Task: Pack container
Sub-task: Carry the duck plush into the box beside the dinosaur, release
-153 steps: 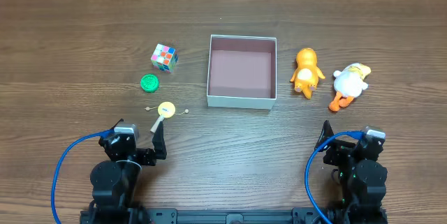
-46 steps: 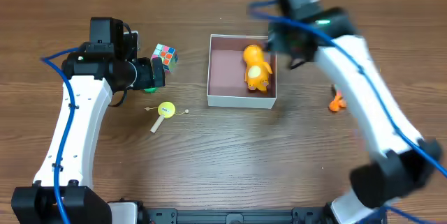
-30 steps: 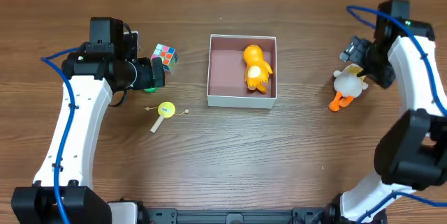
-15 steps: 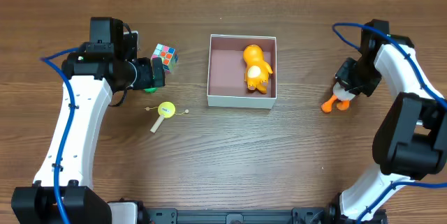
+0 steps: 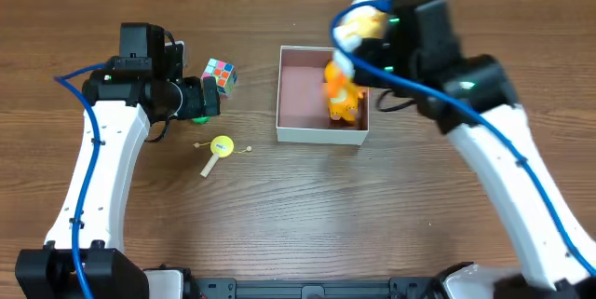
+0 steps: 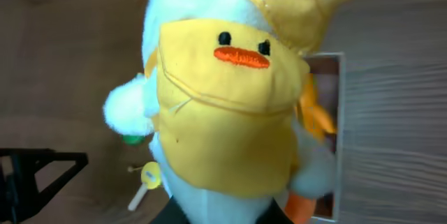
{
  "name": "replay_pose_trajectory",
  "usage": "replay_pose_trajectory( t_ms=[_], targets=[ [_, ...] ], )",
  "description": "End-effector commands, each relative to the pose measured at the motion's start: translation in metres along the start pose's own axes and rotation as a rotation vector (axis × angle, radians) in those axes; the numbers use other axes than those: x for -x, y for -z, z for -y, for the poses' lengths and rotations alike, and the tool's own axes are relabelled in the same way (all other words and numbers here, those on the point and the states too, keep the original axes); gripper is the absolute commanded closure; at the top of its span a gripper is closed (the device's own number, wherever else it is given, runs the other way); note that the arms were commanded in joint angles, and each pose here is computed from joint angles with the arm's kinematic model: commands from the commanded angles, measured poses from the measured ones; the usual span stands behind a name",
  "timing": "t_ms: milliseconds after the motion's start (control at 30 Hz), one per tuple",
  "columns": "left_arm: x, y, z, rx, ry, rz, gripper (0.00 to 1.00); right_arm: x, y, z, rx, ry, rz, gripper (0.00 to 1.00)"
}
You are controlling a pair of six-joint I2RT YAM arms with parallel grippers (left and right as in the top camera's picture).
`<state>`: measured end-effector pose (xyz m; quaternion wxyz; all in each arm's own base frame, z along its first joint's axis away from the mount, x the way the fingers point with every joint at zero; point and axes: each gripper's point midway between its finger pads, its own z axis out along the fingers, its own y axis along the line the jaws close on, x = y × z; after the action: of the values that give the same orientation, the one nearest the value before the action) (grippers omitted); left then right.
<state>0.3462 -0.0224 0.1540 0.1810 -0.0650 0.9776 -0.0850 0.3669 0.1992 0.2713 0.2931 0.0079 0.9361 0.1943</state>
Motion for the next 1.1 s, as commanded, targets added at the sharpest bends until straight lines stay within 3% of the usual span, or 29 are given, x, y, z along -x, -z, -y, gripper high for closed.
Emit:
replay_pose_trajectory(
  t_ms=[0,233,400,467,500,533,600,867,1067],
  targets=[
    [0.007,0.003,0.0,-0.001,-0.016,0.017,0.0,-0.024,-0.062,0.006,-0.098,-0.005,-0.107,0.96],
    [0.007,0.003,0.0,-0.001,-0.016,0.017,0.0,-0.085,-0.156,0.021,-0.134,-0.038,-0.361,0.94],
    [0.007,0.003,0.0,-0.001,-0.016,0.017,0.0,-0.09,-0.166,0.013,-0.108,0.036,-0.367,0.45],
    [0.007,0.003,0.0,-0.001,-0.016,0.017,0.0,-0.09,-0.163,0.007,-0.083,0.085,-0.368,0.39],
    [0.007,0.003,0.0,-0.001,-0.016,0.017,0.0,-0.088,-0.158,0.005,-0.078,0.097,-0.361,0.36],
    [0.007,0.003,0.0,-0.001,-0.016,0.017,0.0,-0.084,-0.153,0.003,-0.071,0.098,-0.35,0.26],
    [0.007,0.003,0.0,-0.001,-0.016,0.017,0.0,-0.073,-0.142,0.001,-0.07,0.094,-0.309,0.2],
    [0.007,0.003,0.0,-0.001,-0.016,0.017,0.0,0.014,-0.028,0.016,-0.172,0.07,0.013,0.1],
    [0.008,0.003,0.0,-0.002,-0.015,0.019,0.0,0.032,0.065,0.079,-0.237,-0.084,0.101,0.0]
  ],
)
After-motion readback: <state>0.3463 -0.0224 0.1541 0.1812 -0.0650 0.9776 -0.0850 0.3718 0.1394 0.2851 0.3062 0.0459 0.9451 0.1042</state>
